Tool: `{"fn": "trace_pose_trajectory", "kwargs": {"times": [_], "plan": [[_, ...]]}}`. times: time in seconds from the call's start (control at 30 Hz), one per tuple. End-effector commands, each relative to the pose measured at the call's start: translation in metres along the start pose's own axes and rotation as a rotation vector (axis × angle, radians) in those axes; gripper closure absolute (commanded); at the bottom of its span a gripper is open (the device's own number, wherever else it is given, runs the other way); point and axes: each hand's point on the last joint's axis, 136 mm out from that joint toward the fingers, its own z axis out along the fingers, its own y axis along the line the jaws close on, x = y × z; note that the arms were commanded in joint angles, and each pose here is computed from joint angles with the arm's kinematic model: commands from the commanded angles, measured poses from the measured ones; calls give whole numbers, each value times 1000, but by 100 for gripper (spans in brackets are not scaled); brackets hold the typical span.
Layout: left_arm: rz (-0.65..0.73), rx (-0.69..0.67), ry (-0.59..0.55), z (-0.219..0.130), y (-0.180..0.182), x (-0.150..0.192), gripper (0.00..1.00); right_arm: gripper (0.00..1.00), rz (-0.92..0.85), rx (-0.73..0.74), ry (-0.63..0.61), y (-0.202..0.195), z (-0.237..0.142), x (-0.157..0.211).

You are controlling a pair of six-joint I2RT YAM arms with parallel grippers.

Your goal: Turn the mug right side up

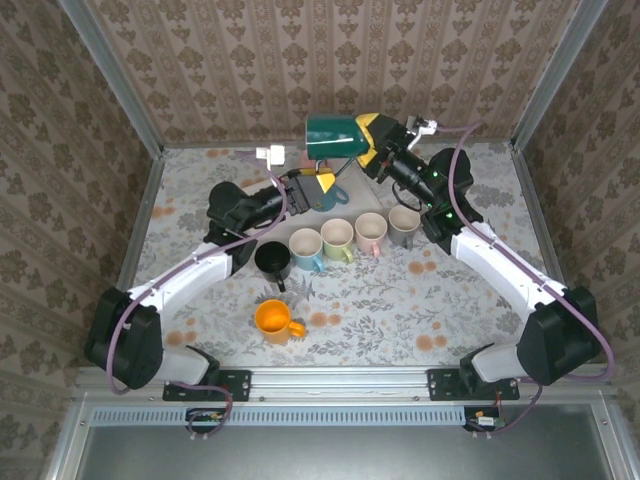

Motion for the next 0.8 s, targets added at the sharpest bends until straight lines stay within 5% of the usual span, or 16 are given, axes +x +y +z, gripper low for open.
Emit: {"fn": "trace_pose_trajectory", "kwargs": {"times": [0.0,0.3,0.5,0.77], "plan": [[142,18,-10,0,-22,-12,24,71,-69,-198,17,71,-17,15],[168,171,11,4,-48,-4,73,71,-67,-184,32,68,-28,28],[181,223,-6,1,-63,-6,95,70,-58,-176,45,63,-29,33],[251,22,-1,-15,-57,-4,100,22,-282,94,-35,39,-56,22]]}}
